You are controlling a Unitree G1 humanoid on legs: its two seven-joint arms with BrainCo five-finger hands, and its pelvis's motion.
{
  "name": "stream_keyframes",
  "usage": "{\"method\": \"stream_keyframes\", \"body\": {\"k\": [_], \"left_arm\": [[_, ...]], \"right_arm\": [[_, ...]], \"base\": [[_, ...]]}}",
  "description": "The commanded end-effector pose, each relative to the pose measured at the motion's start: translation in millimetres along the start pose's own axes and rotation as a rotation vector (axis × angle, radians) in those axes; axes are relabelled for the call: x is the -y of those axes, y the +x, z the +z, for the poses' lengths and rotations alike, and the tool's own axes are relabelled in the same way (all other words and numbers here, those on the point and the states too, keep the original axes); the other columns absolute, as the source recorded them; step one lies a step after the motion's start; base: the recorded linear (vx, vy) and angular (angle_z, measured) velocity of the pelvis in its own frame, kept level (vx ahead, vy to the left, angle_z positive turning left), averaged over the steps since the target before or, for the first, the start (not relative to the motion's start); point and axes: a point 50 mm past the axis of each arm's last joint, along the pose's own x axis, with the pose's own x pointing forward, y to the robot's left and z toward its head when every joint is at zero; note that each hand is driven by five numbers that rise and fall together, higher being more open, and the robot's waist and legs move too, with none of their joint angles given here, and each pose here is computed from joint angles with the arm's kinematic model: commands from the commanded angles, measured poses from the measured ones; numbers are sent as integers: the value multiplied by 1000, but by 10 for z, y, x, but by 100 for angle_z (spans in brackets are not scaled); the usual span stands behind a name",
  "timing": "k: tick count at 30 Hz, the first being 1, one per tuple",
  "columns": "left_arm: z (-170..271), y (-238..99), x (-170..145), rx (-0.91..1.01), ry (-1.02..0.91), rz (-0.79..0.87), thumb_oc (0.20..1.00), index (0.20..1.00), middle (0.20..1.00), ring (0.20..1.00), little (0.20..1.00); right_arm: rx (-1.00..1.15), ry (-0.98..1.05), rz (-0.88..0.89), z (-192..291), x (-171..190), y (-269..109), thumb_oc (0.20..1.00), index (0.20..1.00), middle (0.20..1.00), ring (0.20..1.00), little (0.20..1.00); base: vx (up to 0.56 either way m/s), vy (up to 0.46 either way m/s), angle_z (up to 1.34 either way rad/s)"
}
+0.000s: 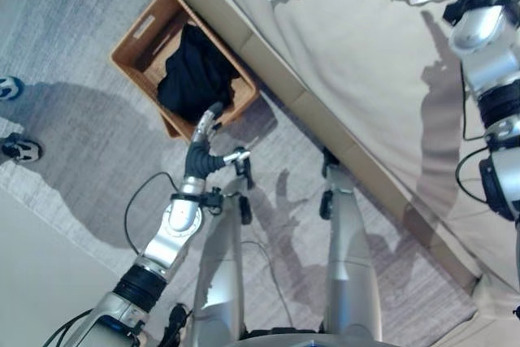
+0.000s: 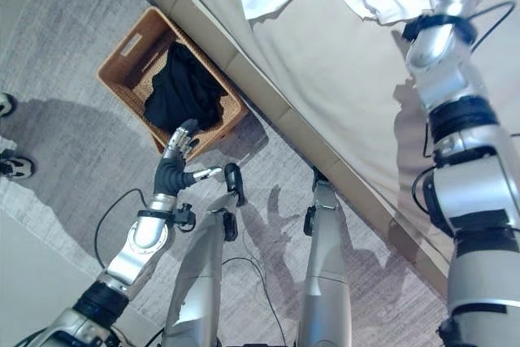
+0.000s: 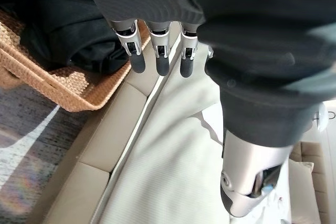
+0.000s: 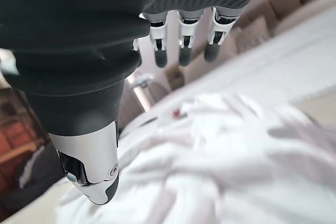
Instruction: Pick up clothes into the bucket
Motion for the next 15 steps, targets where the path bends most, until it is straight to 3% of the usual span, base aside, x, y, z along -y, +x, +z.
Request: {"method": "stream_keyframes", "body": {"k": [1,15], "left_arm": [[153,-108,-53,81,-15,10,1000,1000,1000,1000,1000],[224,-102,29,95,-80,-83,1000,1000,1000,1000,1000]], "right_arm": [[-11,-76,20,-122,39,2,1000,1000,1000,1000,1000],[-153,-181,253,-499,182,73,1000,1000,1000,1000,1000]], "base": [[0,0,0],[7,-1,2]]}}
